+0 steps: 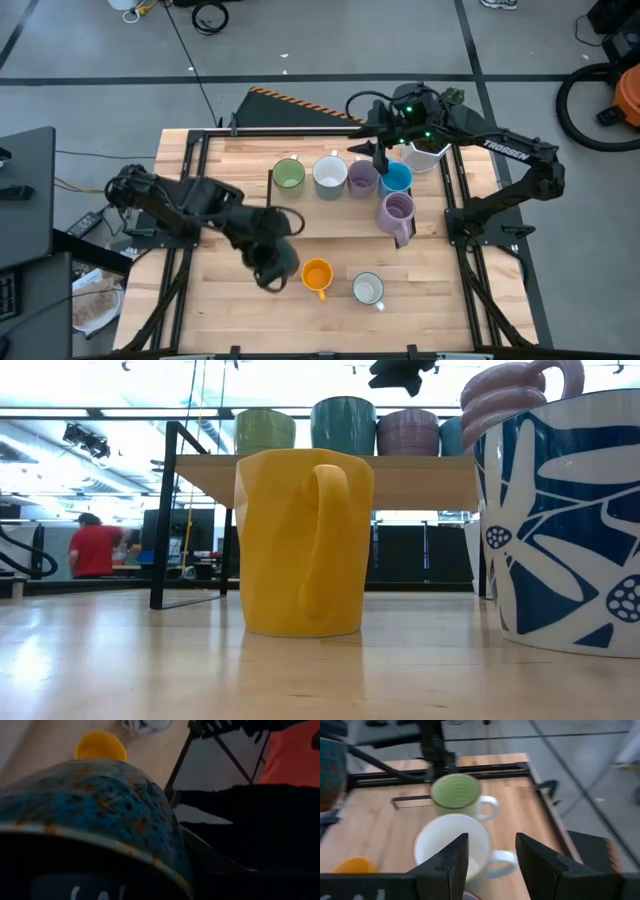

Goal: Place coffee mugs
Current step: Put the brown blue mug on the shelf

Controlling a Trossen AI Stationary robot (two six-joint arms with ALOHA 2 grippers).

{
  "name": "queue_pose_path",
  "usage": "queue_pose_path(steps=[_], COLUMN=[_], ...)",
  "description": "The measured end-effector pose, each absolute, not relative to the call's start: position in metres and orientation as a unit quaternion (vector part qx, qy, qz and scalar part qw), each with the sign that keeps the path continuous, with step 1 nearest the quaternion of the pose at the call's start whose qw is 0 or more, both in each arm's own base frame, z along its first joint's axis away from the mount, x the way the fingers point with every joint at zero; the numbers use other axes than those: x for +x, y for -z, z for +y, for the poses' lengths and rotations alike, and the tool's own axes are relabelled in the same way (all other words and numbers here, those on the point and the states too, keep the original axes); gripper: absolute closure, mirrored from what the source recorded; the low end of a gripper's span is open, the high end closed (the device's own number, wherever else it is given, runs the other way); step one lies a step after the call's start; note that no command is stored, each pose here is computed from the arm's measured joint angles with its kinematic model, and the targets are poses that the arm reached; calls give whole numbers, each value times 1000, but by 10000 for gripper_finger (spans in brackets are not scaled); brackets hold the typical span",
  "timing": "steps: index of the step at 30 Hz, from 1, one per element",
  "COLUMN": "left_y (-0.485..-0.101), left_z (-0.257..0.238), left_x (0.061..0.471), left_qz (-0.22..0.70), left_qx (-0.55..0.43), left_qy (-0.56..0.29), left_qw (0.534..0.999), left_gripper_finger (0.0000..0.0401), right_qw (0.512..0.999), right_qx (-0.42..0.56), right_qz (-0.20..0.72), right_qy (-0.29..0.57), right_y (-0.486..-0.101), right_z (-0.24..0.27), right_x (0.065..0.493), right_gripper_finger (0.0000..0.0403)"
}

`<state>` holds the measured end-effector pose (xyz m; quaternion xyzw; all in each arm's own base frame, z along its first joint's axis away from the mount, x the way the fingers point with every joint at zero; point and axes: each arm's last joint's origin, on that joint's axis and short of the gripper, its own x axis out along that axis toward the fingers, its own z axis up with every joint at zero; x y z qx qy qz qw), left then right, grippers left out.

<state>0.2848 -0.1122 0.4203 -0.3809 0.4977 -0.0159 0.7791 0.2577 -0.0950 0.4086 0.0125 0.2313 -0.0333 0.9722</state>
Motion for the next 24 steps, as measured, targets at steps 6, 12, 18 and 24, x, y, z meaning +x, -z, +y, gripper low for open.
queue_pose_path(steps=[6, 12, 18, 24], left_y=[-429, -436, -428, -397], left_z=[-85, -63, -53, -49], left_x=[289, 302, 323, 338], left_qz=[474, 448, 486, 565], left_qx=[-353, -335, -283, -214], left_qy=[6, -1, -11, -46], left_qw=[807, 829, 827, 795], left_gripper_finger=[362, 362, 362, 362], right_qw=[971, 971, 969, 968], right_qx=[-28, -29, -24, -21], right_qz=[219, 203, 210, 215], right_qy=[90, 118, 129, 128], right_y=[-427, -439, -439, -438], right_z=[-92, -92, -94, -95], right_x=[232, 211, 204, 204], right_gripper_finger=[234, 234, 234, 234])
